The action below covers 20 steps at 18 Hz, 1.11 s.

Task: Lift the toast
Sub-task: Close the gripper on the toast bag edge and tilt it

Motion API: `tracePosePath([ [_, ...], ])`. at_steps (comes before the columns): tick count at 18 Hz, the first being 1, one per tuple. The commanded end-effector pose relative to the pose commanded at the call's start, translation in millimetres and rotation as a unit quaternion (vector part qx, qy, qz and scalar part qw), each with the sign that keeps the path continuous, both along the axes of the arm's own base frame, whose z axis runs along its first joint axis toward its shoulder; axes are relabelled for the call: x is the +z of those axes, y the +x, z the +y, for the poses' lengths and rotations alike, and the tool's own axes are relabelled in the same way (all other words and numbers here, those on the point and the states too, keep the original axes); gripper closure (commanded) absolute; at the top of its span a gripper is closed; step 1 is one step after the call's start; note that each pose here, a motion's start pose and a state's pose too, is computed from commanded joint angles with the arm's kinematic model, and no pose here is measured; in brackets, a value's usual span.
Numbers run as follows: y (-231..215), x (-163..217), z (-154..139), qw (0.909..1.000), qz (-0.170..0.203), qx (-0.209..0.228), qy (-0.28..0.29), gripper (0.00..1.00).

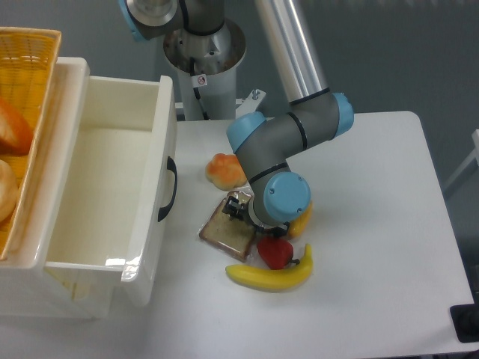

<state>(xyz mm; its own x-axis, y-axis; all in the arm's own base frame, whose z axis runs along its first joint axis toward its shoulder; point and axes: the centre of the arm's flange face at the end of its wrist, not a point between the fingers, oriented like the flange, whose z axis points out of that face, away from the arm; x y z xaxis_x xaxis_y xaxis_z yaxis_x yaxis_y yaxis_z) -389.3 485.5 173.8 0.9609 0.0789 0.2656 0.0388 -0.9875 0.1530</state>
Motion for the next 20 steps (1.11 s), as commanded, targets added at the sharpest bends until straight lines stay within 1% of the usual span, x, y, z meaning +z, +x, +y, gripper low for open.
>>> tracePosePath([
  [1, 0, 0, 0, 1.0, 0.0, 0.0, 0.0, 0.33],
  [3, 0, 0, 0, 1.0, 0.0, 0.0, 0.0, 0.34],
  [4, 0, 0, 0, 1.0, 0.0, 0.0, 0.0, 0.37],
  [7, 0, 0, 0, 1.0, 0.0, -0.001, 0.0, 0.39],
  [8, 0, 2, 0, 1.0, 0.001, -0.001, 0.001, 0.41],
  [9, 0, 2, 0, 1.0, 0.001, 0.0, 0.001, 0.49],
  [10, 0, 1, 0, 1.0, 0.001, 0.001, 0.0, 0.74],
  [11, -1, 2, 1, 1.0, 0.001, 0.001, 0.001, 0.82],
  [12, -2, 4, 2, 1.0, 0.003, 0.0, 0.002, 0.87],
  [20, -6, 12, 3, 0.9999, 0.009, -0.001, 0.008, 0.87],
])
